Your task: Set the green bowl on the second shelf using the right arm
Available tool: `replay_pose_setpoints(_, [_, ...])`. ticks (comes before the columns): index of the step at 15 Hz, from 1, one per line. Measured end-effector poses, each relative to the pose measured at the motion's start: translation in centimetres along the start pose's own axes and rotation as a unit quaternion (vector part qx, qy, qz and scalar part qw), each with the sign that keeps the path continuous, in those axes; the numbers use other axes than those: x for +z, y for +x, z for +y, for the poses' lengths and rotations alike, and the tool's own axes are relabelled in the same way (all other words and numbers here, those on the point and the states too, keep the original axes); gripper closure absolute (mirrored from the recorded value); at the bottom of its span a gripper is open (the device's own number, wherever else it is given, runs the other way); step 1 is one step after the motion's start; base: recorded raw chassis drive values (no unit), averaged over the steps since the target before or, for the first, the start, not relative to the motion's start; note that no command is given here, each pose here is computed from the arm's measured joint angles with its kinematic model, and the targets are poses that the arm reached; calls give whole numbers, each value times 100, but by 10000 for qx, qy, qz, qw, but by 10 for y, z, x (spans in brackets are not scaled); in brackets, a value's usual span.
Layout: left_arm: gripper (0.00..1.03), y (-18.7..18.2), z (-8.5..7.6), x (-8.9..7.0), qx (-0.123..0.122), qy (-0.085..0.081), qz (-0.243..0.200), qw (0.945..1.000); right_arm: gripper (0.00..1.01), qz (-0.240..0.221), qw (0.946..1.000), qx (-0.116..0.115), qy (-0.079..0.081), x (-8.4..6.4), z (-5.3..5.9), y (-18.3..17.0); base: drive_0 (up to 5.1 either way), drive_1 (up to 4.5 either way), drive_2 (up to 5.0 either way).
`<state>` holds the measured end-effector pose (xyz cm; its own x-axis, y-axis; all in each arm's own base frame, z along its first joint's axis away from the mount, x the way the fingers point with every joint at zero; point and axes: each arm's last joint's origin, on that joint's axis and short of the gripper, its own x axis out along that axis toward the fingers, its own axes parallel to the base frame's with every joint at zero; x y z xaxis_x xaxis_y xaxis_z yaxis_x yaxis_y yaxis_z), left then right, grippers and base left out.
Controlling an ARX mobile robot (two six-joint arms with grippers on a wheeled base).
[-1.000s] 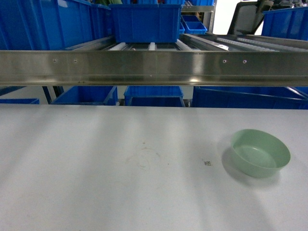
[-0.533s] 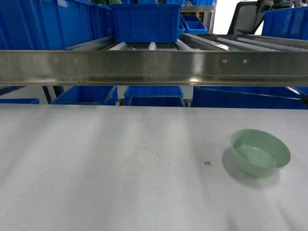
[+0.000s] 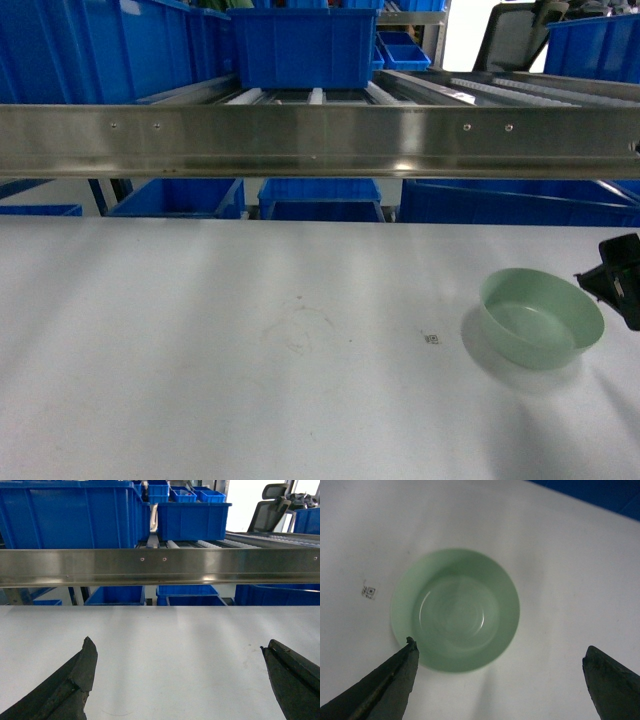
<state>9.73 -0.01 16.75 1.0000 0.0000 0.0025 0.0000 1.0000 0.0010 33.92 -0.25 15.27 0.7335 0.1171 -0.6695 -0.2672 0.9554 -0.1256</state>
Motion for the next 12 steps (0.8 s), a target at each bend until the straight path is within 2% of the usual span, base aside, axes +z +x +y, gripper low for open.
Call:
replay_pose_setpoints(2, [5,0,0,0,0,0,0,10000,3,281,9995,25,112,-11,-6,8,0,0,0])
replay_pose_setpoints(5, [5,0,0,0,0,0,0,10000,3,502,9985,113,194,-20,-8,15,0,0,0])
replay_pose_setpoints(10, [5,0,0,0,0,0,0,10000,3,633,9974,149,299,-18,-9,26,0,0,0])
replay_pose_setpoints(12, [5,0,0,0,0,0,-2,10000,3,737,9966,143,354,-22,-8,33,0,0,0])
